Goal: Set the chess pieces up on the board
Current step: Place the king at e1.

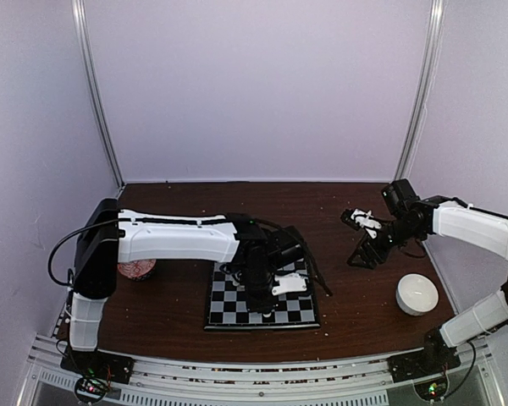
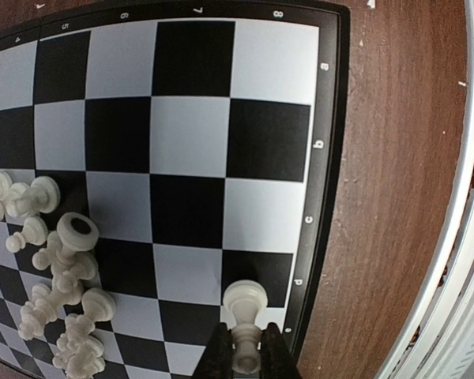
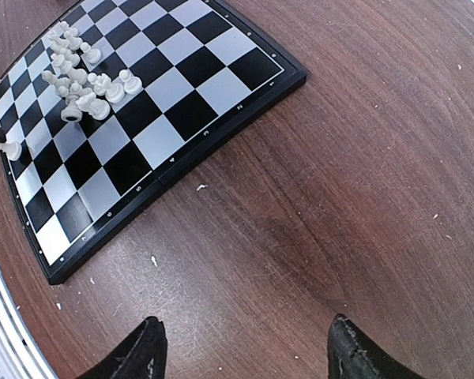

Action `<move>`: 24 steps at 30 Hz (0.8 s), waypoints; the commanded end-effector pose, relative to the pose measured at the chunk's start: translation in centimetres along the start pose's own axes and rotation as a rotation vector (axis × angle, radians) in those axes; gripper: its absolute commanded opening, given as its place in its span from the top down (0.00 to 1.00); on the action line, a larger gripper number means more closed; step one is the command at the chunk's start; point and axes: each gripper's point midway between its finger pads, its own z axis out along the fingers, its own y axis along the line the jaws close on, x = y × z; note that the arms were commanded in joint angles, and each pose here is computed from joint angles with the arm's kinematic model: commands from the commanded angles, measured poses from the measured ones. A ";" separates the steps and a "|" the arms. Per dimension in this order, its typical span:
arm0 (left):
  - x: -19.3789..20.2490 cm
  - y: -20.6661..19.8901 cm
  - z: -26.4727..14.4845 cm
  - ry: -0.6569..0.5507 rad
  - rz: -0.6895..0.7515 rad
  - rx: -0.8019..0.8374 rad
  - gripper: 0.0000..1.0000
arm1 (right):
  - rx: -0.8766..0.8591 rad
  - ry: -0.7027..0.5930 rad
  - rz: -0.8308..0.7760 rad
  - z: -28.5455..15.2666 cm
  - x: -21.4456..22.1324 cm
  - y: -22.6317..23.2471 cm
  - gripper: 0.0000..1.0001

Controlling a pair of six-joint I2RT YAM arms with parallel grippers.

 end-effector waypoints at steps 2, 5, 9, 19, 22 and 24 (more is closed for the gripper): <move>-0.8 -0.4 0.5 0.001 0.029 0.025 0.99 | -0.014 -0.020 -0.012 -0.3 -0.9 0.0 0.30; -0.8 -0.5 0.7 0.006 0.029 0.028 0.99 | -0.018 -0.016 -0.011 -0.2 -0.8 0.0 0.30; -0.7 -0.5 0.7 0.008 0.032 0.029 0.99 | -0.021 -0.011 -0.012 -0.1 -0.8 0.0 0.31; -0.4 -1.0 -0.1 -0.006 0.052 0.045 0.95 | -0.026 -0.007 -0.012 0.0 -0.8 0.1 0.31; -0.3 -1.1 -0.2 -0.007 0.054 0.050 0.96 | -0.029 -0.002 -0.012 0.1 -0.7 0.1 0.31; -0.2 -1.1 0.0 -0.004 0.050 0.049 0.96 | -0.031 -0.001 -0.014 0.2 -0.7 0.2 0.31</move>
